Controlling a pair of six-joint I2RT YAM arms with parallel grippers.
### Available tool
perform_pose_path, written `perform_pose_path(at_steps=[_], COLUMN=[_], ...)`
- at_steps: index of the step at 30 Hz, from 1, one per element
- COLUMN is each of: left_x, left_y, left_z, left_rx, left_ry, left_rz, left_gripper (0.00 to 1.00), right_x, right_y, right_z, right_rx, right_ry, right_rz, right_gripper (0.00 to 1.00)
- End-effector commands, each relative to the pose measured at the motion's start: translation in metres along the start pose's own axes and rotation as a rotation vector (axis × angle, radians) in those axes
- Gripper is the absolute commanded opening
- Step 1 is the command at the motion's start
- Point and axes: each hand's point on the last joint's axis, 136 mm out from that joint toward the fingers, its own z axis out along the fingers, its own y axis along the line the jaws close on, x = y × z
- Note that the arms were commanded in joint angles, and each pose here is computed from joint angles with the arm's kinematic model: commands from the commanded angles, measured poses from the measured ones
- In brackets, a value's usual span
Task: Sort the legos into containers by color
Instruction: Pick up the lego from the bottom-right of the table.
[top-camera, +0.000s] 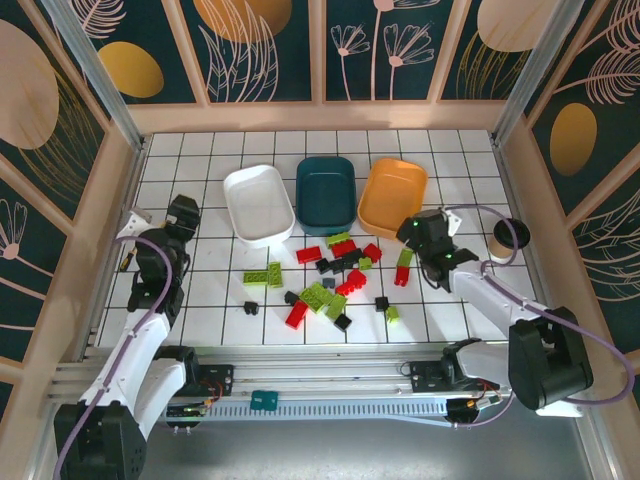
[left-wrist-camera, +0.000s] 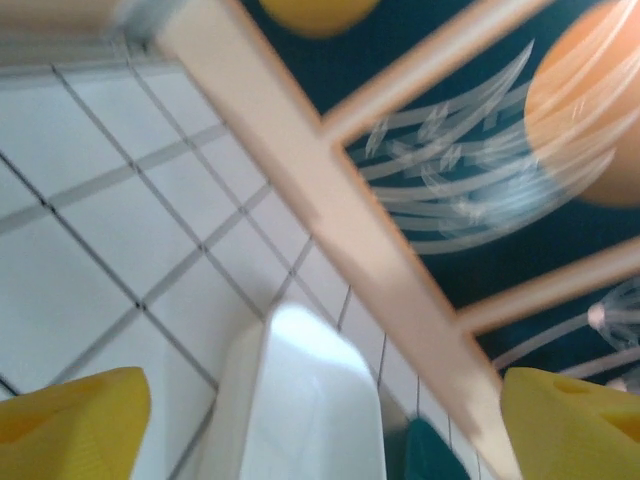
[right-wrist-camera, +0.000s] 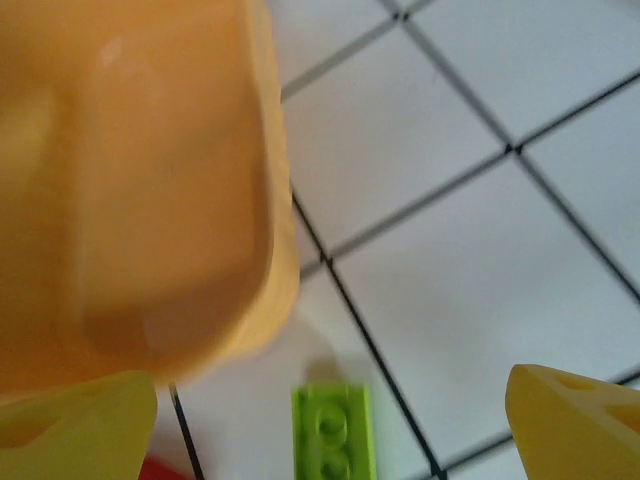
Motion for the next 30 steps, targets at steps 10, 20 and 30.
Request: perform_pose_path(at_steps=[10, 20, 30], left_x=[0.063, 0.07, 0.078], left_y=[-0.006, -0.004, -0.007], left_z=[-0.023, -0.031, -0.034], left_rx=[0.095, 0.09, 0.087], left_ry=[0.347, 0.387, 0.438], left_rz=[-0.022, 0.013, 0.033], left_gripper=[0.99, 0.99, 0.99], right_x=[0.081, 0.104, 0.1], right_y=[-0.012, -0.014, -0.001], right_z=[-0.009, -0.006, 0.004], right_rx=[0.032, 0.045, 0.032], right_ry=[0.205, 0.247, 0.235], right_rz=[-0.111, -0.164, -0.238], right_gripper=[0.74, 0.59, 0.38])
